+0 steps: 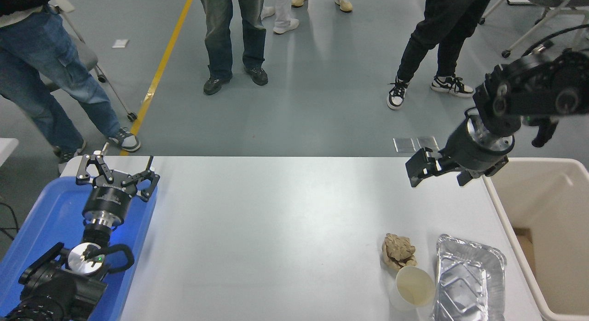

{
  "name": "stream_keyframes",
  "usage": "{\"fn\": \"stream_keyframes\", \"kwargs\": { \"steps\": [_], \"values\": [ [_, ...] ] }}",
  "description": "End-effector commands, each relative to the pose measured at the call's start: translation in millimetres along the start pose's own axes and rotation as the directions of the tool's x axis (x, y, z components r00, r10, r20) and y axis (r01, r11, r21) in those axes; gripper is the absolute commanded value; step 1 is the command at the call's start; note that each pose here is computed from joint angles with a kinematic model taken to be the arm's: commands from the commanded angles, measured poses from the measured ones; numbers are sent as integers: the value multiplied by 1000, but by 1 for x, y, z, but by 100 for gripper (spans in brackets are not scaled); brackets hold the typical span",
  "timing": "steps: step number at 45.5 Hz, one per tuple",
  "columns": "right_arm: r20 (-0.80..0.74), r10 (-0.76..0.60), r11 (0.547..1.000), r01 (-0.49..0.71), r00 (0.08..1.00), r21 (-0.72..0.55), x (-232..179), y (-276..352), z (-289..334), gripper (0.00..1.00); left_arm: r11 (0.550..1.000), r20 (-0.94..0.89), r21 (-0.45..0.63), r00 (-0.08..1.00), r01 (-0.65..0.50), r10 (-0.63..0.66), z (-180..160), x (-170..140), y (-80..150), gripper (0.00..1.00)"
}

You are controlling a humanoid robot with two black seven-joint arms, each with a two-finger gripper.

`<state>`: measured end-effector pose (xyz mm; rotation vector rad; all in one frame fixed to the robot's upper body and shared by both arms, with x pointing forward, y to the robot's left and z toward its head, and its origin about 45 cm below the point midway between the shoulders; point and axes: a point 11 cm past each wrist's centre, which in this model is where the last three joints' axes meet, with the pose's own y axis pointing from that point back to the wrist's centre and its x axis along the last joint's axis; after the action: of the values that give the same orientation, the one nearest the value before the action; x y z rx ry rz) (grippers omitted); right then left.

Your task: Pick up paper cup place in dustbin

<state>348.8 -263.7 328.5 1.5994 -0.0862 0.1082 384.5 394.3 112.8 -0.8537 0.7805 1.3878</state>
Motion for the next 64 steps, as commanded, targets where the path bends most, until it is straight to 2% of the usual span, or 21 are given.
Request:
{"fn": "stream_keyframes", "kwargs": {
  "steps": [1, 14, 26, 36, 44, 64],
  "values": [
    [58, -16, 1000, 16, 998, -2, -32, 55, -5, 100, 1000, 2, -1, 1000, 0, 0, 1, 0, 0, 99],
    [72, 41, 999, -40, 997, -20, -40, 94, -2, 100, 1000, 1, -2, 1000, 0, 0, 1, 0, 0, 99],
    [76, 40, 999, -39, 996, -20, -40, 92, -1, 100, 1000, -1, -2, 1000, 0, 0, 0, 0, 0, 99],
    [105, -81, 997, 82, 991, -10, -53, 37, 14, 100, 1000, -1, -2, 1000, 0, 0, 0, 0, 0, 99],
    [27, -88, 995, 89, 996, -42, -50, -27, 26, 100, 1000, -1, -2, 1000, 0, 0, 0, 0, 0, 99],
    [16, -189, 980, 188, 982, 64, -84, -140, 21, 100, 1000, 1, 1, 1000, 0, 0, 0, 0, 0, 99]
  ]
}}
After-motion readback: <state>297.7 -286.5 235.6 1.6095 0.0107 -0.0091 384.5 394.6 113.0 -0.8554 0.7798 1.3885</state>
